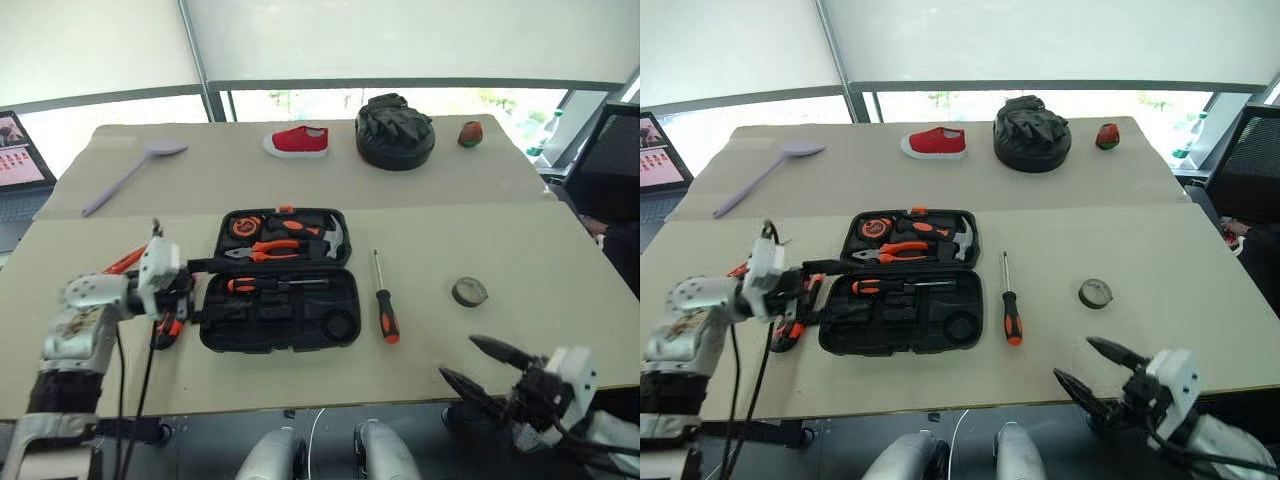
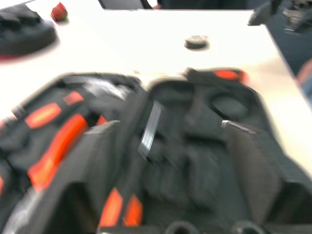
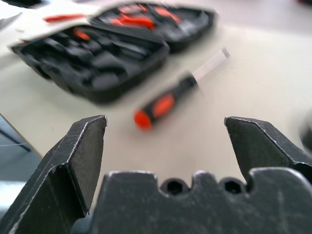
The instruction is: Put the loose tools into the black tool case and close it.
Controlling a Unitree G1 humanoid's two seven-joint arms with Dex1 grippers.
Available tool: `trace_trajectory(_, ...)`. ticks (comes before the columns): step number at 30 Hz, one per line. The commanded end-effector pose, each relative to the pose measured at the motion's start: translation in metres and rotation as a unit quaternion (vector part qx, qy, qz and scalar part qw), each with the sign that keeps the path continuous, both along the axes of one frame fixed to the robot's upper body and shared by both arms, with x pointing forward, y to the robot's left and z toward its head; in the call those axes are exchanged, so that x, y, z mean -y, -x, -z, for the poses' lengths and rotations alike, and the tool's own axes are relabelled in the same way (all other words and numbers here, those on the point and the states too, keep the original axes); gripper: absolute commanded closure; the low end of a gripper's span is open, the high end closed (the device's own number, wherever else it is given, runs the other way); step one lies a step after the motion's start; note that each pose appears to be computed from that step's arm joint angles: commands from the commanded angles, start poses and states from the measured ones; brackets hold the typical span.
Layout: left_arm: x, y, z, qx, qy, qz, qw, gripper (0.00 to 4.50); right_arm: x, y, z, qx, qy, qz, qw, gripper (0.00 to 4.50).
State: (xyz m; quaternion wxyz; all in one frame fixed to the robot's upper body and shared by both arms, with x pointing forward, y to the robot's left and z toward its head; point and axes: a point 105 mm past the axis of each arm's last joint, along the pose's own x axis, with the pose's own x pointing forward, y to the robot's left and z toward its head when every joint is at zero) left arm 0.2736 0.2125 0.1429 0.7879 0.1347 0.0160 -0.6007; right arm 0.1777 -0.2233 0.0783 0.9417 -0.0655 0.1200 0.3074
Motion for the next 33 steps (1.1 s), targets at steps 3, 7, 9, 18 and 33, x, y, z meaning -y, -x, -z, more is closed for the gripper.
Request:
trace_trajectory(3,-0.003,0.028,-0.001,0.009,0.003,0.039,0.999,0.02,-0.003,-0.026,-0.006,0.020,0.038,0.049,0.998,0.00)
trace_trajectory(7,0.013,0.026,-0.006,0.040,0.038,0.032,0.998,0.02,-0.035,-0.050,-0.030,0.021,-0.029,0.036,0.999,0.00)
trace_trajectory(9,0.020,0.027,-0.010,0.044,0.055,0.034,0.997,0.02,-0.047,-0.062,-0.029,-0.007,-0.004,0.036,0.999,0.00)
trace_trajectory(18,0.033,0.023,-0.018,0.060,0.074,0.018,0.995,0.02,-0.074,-0.095,-0.008,-0.121,0.044,0.078,0.989,0.00)
trace_trajectory(33,0.032,0.022,-0.024,0.072,0.081,0.010,0.994,0.00,-0.071,-0.102,-0.003,-0.141,0.049,0.172,0.974,3.38)
